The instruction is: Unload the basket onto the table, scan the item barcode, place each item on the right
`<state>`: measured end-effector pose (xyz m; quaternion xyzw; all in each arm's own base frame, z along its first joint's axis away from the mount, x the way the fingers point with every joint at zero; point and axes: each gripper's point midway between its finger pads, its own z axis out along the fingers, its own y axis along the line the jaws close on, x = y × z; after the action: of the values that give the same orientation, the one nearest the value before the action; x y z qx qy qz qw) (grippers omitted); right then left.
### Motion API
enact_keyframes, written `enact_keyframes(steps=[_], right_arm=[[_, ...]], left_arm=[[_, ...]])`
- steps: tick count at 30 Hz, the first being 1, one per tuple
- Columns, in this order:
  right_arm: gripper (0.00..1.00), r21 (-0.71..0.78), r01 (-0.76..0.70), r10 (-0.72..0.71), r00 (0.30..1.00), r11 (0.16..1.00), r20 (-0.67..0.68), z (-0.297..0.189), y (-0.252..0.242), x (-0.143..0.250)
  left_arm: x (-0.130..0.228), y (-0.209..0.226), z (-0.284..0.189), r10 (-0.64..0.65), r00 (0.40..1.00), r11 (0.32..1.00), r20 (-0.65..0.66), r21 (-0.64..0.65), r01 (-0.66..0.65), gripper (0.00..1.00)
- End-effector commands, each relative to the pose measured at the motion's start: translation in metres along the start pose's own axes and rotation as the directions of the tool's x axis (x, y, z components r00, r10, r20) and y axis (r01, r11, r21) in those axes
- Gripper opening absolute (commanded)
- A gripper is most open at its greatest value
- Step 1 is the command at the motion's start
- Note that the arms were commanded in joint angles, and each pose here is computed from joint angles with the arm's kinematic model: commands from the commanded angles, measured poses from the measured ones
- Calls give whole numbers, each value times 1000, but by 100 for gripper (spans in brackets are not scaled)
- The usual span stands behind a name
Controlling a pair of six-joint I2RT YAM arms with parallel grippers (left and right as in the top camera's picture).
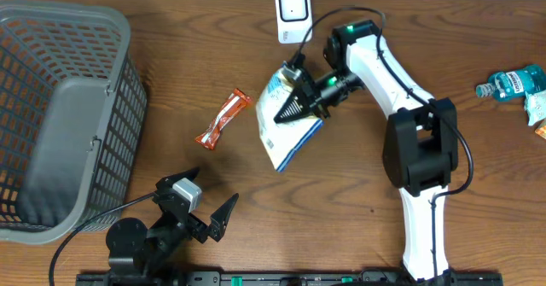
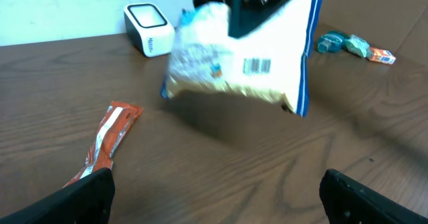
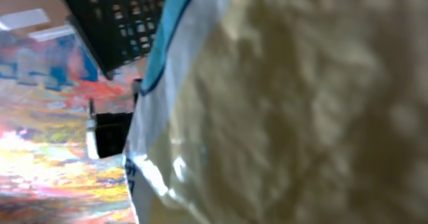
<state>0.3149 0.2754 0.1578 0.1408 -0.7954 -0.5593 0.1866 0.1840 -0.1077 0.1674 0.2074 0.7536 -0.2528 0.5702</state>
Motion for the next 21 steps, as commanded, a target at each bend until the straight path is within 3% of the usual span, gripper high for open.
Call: enact_keyframes(steps=[1, 11, 21], right_arm=[[1, 3, -11, 11, 1000, 1000, 5, -6, -8, 6], [1, -26, -102, 103, 994, 994, 26, -19, -28, 21], [1, 28, 4, -6, 996, 1000, 87, -44, 0, 36]], left_arm=[[0, -1, 0, 20, 1000, 1000, 4, 2, -20, 98], [0, -1, 0, 21, 1000, 1000, 4, 2, -21, 98], [0, -1, 0, 20, 1000, 1000, 4, 2, -20, 98]])
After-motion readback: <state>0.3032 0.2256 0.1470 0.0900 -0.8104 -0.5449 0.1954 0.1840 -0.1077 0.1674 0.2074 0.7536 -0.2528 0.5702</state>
